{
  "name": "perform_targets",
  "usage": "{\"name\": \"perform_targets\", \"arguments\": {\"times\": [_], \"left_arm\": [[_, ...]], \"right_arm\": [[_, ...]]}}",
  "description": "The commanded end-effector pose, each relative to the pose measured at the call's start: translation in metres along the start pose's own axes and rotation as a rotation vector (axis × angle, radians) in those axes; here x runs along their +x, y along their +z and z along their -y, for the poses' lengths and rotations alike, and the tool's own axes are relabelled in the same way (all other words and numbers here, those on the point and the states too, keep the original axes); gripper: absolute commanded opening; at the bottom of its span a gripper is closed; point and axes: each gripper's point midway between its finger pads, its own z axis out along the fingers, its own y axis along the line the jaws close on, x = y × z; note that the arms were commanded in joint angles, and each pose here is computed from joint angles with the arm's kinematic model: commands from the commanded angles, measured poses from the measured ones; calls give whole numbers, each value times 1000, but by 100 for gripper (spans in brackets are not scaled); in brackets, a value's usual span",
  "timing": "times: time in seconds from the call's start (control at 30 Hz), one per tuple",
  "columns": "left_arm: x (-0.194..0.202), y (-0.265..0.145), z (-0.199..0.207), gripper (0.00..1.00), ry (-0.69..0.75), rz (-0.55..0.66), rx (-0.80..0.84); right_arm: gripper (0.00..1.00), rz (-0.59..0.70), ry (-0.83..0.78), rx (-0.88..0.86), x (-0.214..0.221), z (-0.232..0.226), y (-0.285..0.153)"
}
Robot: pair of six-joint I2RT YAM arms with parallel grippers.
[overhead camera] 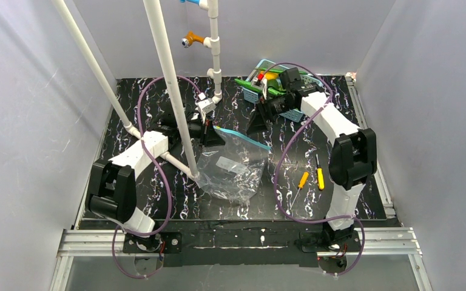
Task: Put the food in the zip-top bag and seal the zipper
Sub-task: Open the zipper of the food storage bag.
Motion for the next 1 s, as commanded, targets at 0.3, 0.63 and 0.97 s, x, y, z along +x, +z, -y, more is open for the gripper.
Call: {"name": "perform_targets", "arguments": {"times": [0.3,0.63,0.97], "left_arm": [[-10,-5,34,0,118,35,103],[-9,-5,45,0,155,36,121],[-13,-5,29,0,123,29,19]], "right_arm": [[84,71,-26,-289,-22,-36,24],[81,2,-22,-308,-6,-39,43],[25,13,17,-283,22,-69,32]]}}
